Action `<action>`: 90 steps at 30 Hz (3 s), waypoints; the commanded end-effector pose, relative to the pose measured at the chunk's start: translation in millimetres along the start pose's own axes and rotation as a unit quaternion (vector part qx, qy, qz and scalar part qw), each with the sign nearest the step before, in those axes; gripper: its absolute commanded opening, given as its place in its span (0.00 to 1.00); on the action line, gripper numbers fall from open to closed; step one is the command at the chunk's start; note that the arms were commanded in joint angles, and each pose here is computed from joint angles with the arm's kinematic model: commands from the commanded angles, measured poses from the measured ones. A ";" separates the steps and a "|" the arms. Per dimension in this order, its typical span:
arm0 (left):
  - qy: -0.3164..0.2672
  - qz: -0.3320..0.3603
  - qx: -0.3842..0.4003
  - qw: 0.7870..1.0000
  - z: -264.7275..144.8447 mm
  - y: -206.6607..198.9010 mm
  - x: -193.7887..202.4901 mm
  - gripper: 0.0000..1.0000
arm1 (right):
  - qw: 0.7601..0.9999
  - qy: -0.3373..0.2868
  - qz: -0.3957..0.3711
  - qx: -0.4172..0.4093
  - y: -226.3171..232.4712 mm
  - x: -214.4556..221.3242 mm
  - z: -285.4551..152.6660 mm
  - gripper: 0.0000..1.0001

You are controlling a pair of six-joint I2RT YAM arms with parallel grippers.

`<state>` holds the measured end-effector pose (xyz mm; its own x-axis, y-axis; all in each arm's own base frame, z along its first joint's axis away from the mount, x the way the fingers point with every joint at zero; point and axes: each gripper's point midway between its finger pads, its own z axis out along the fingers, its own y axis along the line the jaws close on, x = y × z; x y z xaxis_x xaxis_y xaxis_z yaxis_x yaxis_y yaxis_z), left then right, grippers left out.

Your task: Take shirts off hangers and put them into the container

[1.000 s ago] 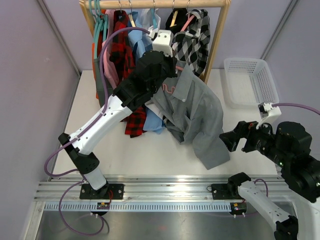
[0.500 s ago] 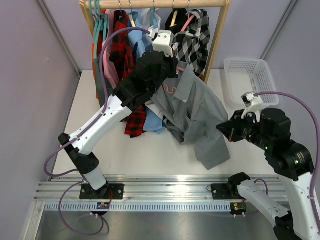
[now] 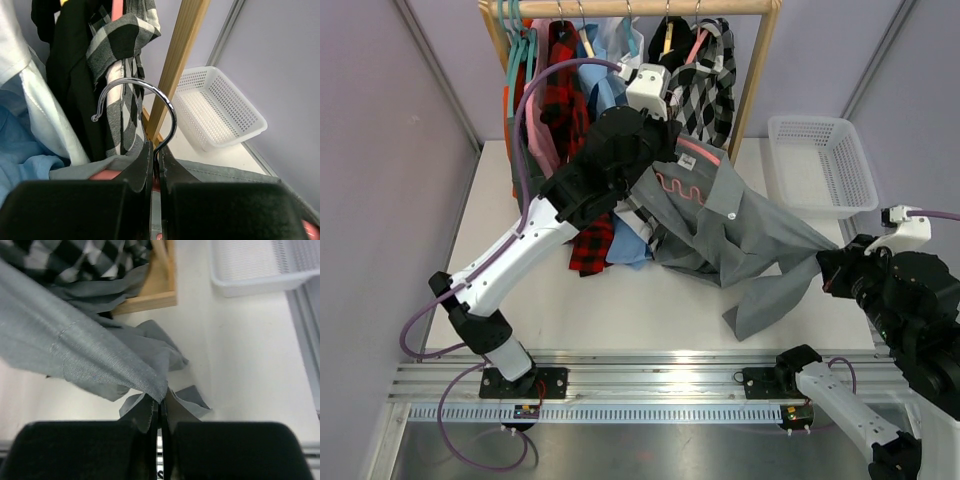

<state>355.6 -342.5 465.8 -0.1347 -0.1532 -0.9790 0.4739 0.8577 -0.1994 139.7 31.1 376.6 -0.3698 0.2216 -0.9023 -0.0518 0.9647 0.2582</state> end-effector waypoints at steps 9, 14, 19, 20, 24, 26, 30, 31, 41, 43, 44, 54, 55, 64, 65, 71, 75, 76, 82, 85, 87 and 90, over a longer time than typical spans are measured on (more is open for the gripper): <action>-0.167 -0.014 -0.101 0.981 -79.9 68.6 -111.5 0.00 | 0.943 -0.030 0.009 0.332 -114.3 7.7 -27.8 0.00; -0.201 -0.025 -0.125 0.971 -115.5 86.4 -129.6 0.00 | 0.937 -0.030 0.008 0.349 -116.6 6.6 -21.4 0.00; -0.246 -0.057 -0.129 0.959 -162.5 102.2 -146.0 0.00 | 0.934 -0.022 0.004 0.357 -115.1 7.6 -9.9 0.00; -0.251 -0.062 -0.127 0.958 -167.5 103.2 -147.1 0.00 | 0.934 -0.019 0.003 0.358 -114.4 8.1 -7.2 0.00; -0.262 -0.080 -0.114 0.955 -187.2 105.9 -149.6 0.00 | 0.934 -0.004 -0.004 0.358 -110.8 11.9 8.0 0.00; -0.263 -0.083 -0.110 0.955 -190.1 104.4 -149.0 0.00 | 0.940 0.003 -0.001 0.341 -104.5 14.2 16.8 0.00; -0.234 -0.095 -0.079 0.964 -177.4 88.7 -138.6 0.00 | 0.955 0.028 0.000 0.295 -88.1 26.0 38.2 0.00; -0.226 -0.121 -0.062 0.965 -173.1 81.7 -133.6 0.00 | 0.962 0.035 0.005 0.271 -78.8 28.5 47.2 0.00; -0.039 -0.262 0.175 0.948 -151.8 -51.3 -18.1 0.00 | 0.980 0.064 -0.004 0.188 -45.9 34.7 81.9 0.00; -0.006 -0.291 0.220 0.931 -158.1 -76.6 -3.5 0.00 | 0.981 0.071 -0.005 0.179 -41.9 36.8 85.5 0.00; 0.007 -0.298 0.241 0.924 -163.7 -92.2 4.0 0.00 | 0.981 0.075 -0.008 0.177 -41.2 38.0 87.0 0.00; 0.061 -0.399 0.394 0.826 -195.1 -151.8 15.6 0.00 | 0.982 0.107 -0.018 0.154 -34.6 55.3 95.5 0.00; 0.057 -0.397 0.390 0.829 -193.7 -150.6 14.3 0.00 | 0.982 0.109 -0.019 0.154 -34.6 56.4 95.8 0.00; 0.066 -0.229 0.170 0.956 -149.3 -86.6 51.6 0.00 | 0.987 0.096 -0.023 0.126 -26.3 40.2 80.9 0.60; 0.086 -0.196 0.140 0.967 -146.1 -76.3 68.1 0.00 | 0.990 0.081 -0.018 0.114 -21.3 29.3 75.1 0.74; 0.106 -0.047 -0.007 0.993 -121.4 -34.5 106.6 0.00 | 0.999 0.035 -0.001 -0.016 24.8 -18.5 30.2 0.84; 0.129 0.027 -0.058 0.990 -103.6 -28.2 129.2 0.00 | 0.987 0.050 -0.002 -0.150 71.7 -30.9 -2.2 0.83; 0.131 0.036 -0.068 0.988 -100.4 -26.3 132.0 0.00 | 0.985 0.051 0.002 -0.167 77.6 -33.0 -8.2 0.83; 0.131 0.067 -0.084 0.986 -77.7 -39.4 134.8 0.00 | 0.962 0.091 0.013 -0.259 106.9 -24.3 -32.3 0.79; 0.124 0.067 -0.075 0.987 -69.7 -51.6 127.4 0.00 | 0.951 0.132 0.020 -0.278 112.0 -3.0 -28.7 0.77; 0.122 0.072 -0.071 0.987 -64.4 -56.2 125.0 0.00 | 0.948 0.157 0.025 -0.277 110.4 13.0 -24.0 0.76; 0.119 0.079 -0.064 0.988 -55.5 -65.6 120.1 0.00 | 0.942 0.185 0.029 -0.278 108.5 31.4 -20.2 0.74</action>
<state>253.0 -384.4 327.7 -0.3428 0.1480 -0.9277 0.4060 0.9138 -0.0042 118.9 130.6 391.8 -0.6338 0.1347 -0.7617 -0.4296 0.7576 0.4914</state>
